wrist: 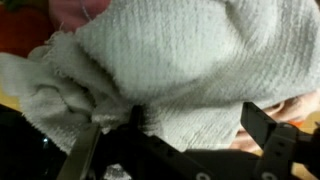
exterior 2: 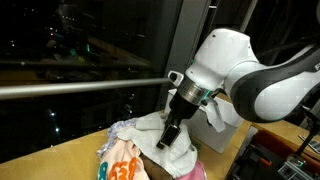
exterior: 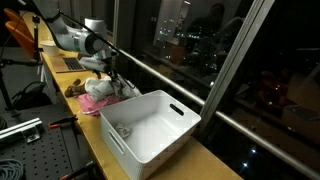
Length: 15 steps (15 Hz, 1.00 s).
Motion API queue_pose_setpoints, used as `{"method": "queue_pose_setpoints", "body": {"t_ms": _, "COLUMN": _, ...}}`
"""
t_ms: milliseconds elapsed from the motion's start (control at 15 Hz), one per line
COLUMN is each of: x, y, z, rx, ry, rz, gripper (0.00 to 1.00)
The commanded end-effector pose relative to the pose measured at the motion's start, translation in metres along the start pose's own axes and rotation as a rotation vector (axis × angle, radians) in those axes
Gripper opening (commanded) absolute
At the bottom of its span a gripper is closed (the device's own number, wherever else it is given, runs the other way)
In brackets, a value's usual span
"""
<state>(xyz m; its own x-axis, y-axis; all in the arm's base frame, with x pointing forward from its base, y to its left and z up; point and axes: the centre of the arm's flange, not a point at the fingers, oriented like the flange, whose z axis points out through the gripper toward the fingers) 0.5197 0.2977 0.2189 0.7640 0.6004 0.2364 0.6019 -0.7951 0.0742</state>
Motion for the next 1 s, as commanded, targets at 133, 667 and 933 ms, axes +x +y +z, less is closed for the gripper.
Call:
{"method": "queue_pose_setpoints", "body": {"t_ms": 133, "x": -0.010, "y": -0.013, "z": 0.073, "rx": 0.000, "ry": -0.080, "rz": -0.017, "gripper": 1.00}}
{"method": "queue_pose_setpoints", "body": {"t_ms": 667, "x": 0.004, "y": -0.033, "z": 0.102, "rx": 0.047, "ry": -0.096, "rz": -0.031, "gripper": 0.53}}
{"method": "queue_pose_setpoints", "body": {"t_ms": 933, "x": 0.025, "y": -0.058, "z": 0.072, "rx": 0.055, "ry": -0.058, "rz": -0.061, "gripper": 0.23}}
